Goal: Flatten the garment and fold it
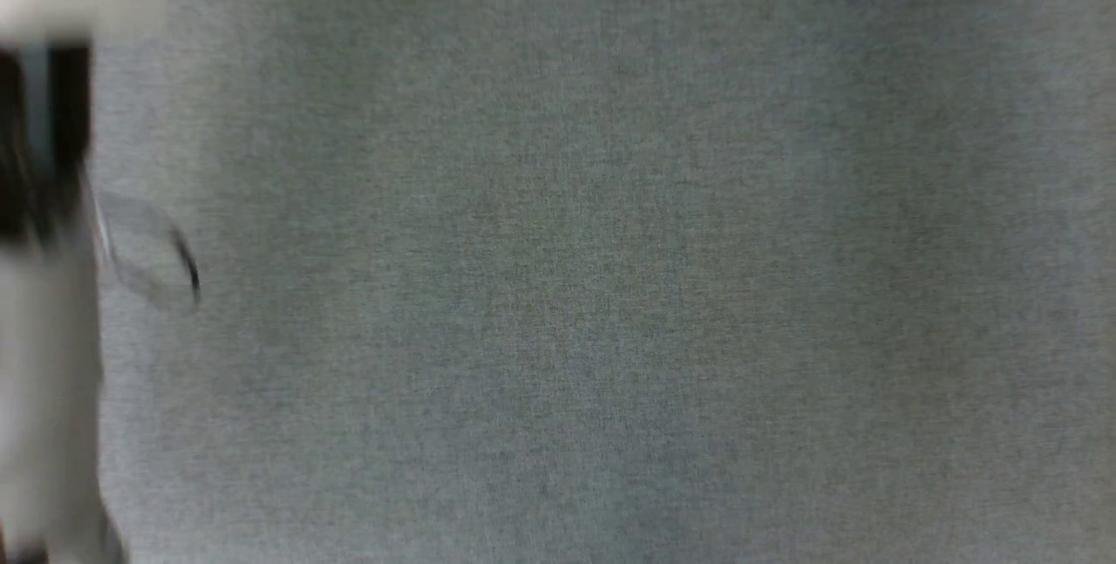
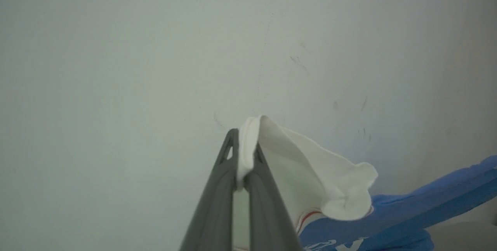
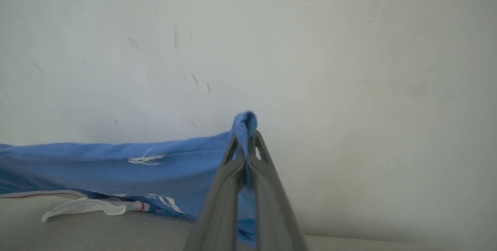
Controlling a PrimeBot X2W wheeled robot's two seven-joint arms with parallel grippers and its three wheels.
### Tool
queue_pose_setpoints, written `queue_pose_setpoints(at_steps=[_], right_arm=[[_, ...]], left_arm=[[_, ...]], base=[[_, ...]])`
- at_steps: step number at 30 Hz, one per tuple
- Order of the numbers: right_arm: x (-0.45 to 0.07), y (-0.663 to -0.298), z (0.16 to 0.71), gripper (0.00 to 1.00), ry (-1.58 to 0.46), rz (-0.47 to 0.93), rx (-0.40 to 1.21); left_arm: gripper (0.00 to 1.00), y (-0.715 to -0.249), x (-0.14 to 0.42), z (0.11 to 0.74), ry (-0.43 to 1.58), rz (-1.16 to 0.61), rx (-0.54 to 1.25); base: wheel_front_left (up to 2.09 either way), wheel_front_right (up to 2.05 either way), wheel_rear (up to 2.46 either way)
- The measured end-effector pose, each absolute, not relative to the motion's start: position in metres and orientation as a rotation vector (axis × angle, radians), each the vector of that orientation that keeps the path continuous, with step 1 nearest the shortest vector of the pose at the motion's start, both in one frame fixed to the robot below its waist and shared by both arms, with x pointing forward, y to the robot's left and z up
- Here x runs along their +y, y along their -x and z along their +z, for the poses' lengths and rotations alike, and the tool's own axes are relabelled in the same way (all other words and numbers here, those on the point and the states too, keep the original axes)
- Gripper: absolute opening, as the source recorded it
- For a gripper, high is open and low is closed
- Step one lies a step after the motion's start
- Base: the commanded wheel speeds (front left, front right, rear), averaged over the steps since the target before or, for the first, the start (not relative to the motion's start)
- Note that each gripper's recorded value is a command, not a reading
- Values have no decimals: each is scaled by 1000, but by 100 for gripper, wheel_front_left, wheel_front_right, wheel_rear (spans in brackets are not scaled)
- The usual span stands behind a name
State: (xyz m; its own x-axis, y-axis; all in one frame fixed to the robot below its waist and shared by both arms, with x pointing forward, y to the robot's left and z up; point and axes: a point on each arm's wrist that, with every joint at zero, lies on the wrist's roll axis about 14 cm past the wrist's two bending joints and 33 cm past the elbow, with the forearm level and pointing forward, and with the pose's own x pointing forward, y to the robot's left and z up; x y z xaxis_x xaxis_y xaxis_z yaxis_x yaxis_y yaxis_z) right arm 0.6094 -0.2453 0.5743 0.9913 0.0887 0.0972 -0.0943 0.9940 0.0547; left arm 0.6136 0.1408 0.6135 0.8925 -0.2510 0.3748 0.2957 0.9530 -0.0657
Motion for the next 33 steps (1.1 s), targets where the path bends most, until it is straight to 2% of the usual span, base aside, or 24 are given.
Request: queue_pose_setpoints(at_steps=[6, 11, 22, 27, 33], right_arm=[[-253, -545, 550, 0, -139, 47, -25], [-245, -495, 522, 0, -204, 28, 73], [-252, -387, 444, 0, -250, -35, 451], [-263, -332, 409, 0, -258, -94, 627], [-267, -286, 389, 0, -300, -132, 764]], left_arm=[[0, -548, 153, 586, 137, -255, -236], [0, -500, 161, 538, 152, -225, -18], [0, -388, 166, 443, 194, -210, 446], [0, -344, 163, 418, 247, -205, 588], [0, -289, 160, 394, 335, -216, 806]], base=[[0, 0, 0], [0, 0, 0], [0, 0, 0], [0, 0, 0], [0, 0, 0]])
